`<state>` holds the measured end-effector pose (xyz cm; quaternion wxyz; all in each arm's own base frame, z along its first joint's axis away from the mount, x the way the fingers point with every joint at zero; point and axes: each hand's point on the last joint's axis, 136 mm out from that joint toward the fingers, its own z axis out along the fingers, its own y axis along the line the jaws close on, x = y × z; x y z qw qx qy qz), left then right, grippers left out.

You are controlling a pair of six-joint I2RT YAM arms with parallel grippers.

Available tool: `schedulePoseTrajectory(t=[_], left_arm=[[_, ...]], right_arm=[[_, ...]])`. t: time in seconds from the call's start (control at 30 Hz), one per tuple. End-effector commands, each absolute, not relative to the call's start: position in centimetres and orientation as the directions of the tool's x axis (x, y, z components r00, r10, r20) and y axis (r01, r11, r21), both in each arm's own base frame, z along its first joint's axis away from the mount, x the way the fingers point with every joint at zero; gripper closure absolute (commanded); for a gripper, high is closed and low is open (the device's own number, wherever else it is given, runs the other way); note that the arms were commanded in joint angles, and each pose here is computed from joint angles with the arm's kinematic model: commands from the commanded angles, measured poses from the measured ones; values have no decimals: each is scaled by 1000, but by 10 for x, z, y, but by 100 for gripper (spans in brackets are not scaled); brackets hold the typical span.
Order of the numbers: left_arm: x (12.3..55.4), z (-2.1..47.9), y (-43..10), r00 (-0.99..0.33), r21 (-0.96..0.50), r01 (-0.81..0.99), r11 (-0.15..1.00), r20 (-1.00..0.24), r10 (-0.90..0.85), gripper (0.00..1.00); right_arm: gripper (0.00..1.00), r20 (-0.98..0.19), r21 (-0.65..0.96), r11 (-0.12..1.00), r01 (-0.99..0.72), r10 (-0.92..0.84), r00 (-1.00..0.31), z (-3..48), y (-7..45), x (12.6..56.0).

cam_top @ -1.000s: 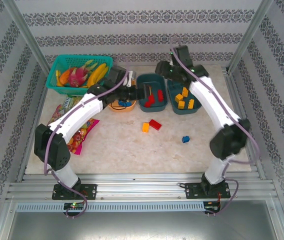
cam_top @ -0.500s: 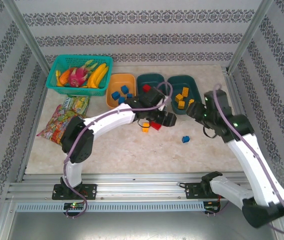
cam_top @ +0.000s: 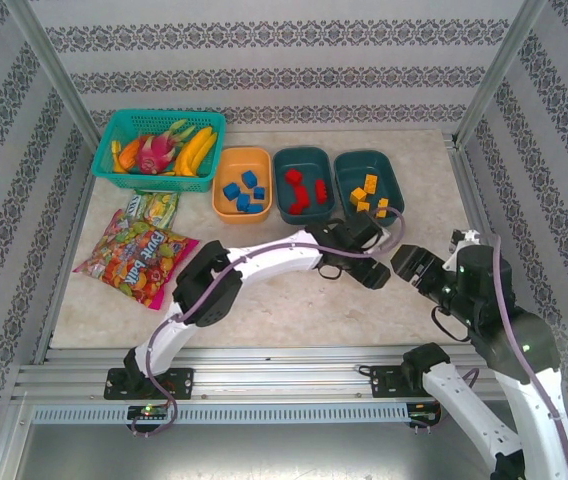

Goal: Sort the legos into containers by color

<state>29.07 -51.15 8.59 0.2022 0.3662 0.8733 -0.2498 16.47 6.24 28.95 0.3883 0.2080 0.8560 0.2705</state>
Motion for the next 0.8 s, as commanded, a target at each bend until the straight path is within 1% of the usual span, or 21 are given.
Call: schedulePoseTrajectory(t=[0.0,0.13,0.27,0.33,0.5,0.57,0.6,0.73,0.77], left_arm=[[289,73,-516,-587,-186,784,593,-535,608,18],[283,54,-522,-593,-182,782,596,-509,623,21],[281,40,-525,-607,-179,774,608,-486,629,28],[281,35,-527,-609,-170,771,613,-478,633,34],[282,27,-529,-618,-161,764,625,-460,637,55],[283,29,-528,-619,-151,761,631,-461,636,61],[284,30,-527,-619,-146,760,634,-461,636,64],[289,48,-527,-616,-132,752,645,-488,618,67],[291,57,-527,-616,-130,748,651,-502,607,69]], right_arm=[[25,-491,631,755,181,569,-660,277,64,149],[24,-490,618,759,206,576,-654,273,57,139],[24,-483,615,760,209,573,-662,272,57,138],[24,-480,617,759,210,574,-664,271,58,137],[24,-479,618,758,210,574,-664,269,57,136],[24,-480,617,758,209,574,-663,269,57,136],[24,-482,616,759,208,573,-662,269,57,135],[24,-486,617,761,200,569,-663,270,58,136],[24,-487,620,760,195,567,-664,271,58,136]])
